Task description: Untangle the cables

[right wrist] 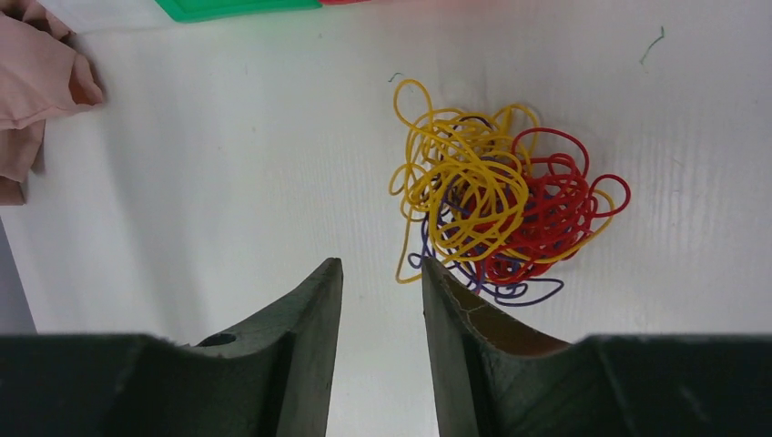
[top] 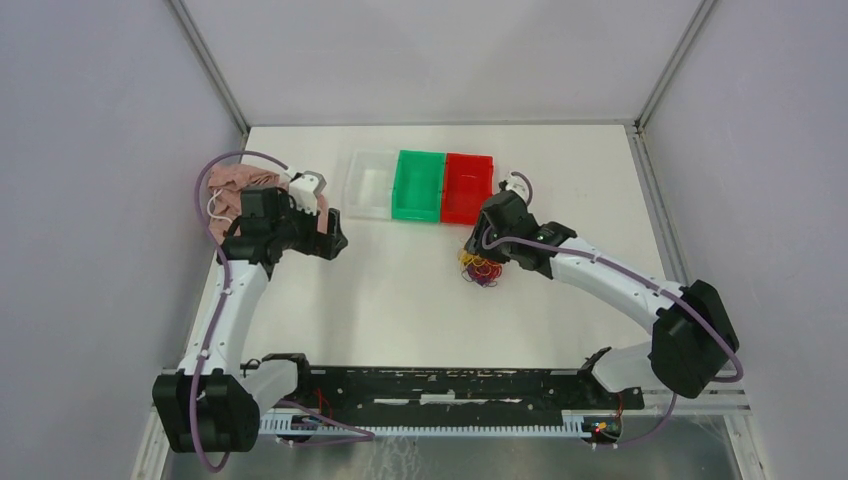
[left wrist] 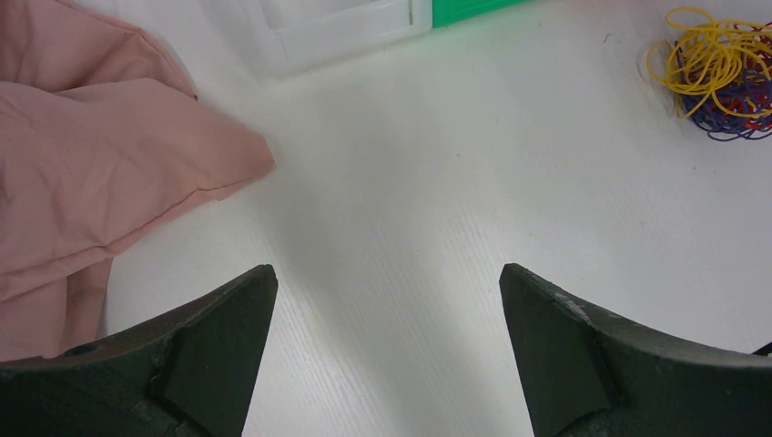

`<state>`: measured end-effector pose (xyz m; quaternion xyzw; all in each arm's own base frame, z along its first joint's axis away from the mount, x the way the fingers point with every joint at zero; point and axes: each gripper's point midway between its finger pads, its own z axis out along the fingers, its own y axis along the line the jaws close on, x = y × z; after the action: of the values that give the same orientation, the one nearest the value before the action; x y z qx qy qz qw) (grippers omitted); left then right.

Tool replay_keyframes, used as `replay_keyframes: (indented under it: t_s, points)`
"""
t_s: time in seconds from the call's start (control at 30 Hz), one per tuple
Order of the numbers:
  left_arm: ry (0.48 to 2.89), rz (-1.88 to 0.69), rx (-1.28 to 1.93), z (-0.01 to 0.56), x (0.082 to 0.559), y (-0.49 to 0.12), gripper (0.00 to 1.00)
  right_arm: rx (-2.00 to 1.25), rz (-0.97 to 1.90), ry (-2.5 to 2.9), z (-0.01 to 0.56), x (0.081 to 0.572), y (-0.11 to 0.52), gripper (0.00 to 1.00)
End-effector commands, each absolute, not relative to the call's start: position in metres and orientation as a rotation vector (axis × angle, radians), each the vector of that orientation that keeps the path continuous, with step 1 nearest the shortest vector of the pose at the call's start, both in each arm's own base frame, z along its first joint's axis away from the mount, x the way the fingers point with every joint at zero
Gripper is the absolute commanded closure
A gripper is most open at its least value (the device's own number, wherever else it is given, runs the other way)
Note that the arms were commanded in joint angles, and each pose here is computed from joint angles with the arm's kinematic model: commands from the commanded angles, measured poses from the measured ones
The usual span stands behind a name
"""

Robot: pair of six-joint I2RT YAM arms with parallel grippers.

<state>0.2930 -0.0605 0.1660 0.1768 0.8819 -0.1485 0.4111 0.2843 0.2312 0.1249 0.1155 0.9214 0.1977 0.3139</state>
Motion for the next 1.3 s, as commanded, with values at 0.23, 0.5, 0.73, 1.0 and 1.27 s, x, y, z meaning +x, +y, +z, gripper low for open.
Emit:
replay_keyframes:
  t_s: [0.23,0.5,0.73,1.0,1.27]
  points:
    - [2.143,-0.411,0.592,0.192,0.284,-0.070,0.01,0.312,0.482,2.394,0.140,0.301,0.248,0.50]
    - [2.130,-0.451,0.634,0.197,0.278,-0.077,0.01,0.299,0.406,2.384,0.160,0.279,0.225,0.44]
    - [2.155,-0.461,0.661,0.196,0.268,-0.078,0.01,0.254,0.420,2.475,0.142,0.264,0.229,0.45]
    - [2.137,-0.428,0.685,0.205,0.267,-0.075,0.01,0.215,0.444,2.483,0.136,0.284,0.253,0.48]
    - [2.127,-0.456,0.682,0.213,0.270,-0.079,0.01,0.270,0.437,2.462,0.123,0.295,0.257,0.61]
